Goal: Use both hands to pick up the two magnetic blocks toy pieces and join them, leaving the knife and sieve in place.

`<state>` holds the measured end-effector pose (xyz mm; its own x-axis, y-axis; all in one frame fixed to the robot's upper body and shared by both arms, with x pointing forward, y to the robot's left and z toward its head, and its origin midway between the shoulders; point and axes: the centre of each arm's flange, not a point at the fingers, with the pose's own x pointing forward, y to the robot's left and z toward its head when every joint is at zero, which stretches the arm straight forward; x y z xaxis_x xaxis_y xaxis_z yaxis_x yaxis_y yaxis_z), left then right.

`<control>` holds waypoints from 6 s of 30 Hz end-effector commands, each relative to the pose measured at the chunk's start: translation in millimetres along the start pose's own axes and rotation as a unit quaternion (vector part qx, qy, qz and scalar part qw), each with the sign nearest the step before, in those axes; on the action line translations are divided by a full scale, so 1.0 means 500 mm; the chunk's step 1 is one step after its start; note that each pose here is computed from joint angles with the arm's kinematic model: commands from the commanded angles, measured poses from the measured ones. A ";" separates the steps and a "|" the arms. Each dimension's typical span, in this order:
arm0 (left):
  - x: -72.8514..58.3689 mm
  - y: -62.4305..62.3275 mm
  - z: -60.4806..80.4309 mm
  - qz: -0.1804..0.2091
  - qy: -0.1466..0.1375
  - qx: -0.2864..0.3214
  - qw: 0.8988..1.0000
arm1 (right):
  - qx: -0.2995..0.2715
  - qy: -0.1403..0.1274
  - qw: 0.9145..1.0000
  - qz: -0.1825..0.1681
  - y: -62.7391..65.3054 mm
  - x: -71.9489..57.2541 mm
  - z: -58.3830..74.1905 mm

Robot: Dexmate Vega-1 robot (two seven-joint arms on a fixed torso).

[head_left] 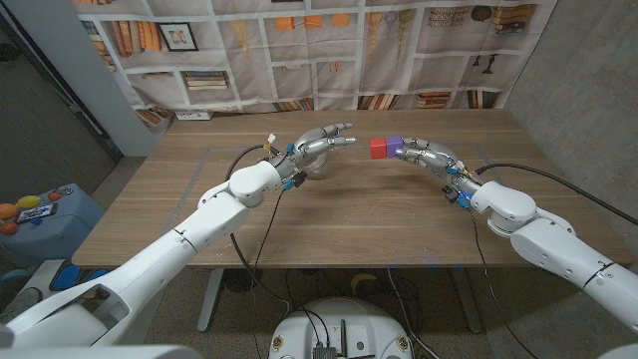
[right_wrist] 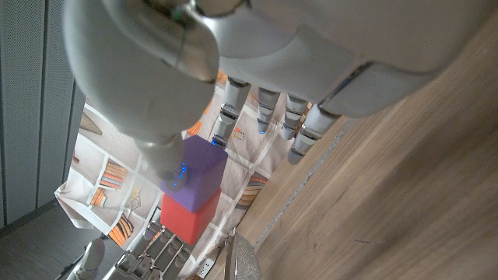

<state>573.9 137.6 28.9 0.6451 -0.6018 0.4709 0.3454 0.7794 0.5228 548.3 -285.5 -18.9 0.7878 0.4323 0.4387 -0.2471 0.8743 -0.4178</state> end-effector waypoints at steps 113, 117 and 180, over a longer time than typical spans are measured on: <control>-0.213 0.154 -0.170 0.278 0.026 -0.072 0.957 | -0.589 0.254 0.764 0.071 0.084 0.135 0.114; -0.213 0.153 -0.173 0.277 0.028 -0.073 0.958 | -0.594 0.259 0.758 0.074 0.089 0.140 0.109; -0.203 0.169 -0.187 0.273 0.024 -0.081 0.958 | -0.545 0.272 0.781 0.136 0.062 0.134 0.112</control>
<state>598.8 277.1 -43.2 0.7939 -0.0839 0.6022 0.0379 0.9953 0.0887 565.4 -205.9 40.9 0.9930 0.0998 -0.0632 -0.0486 -0.1425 -0.9886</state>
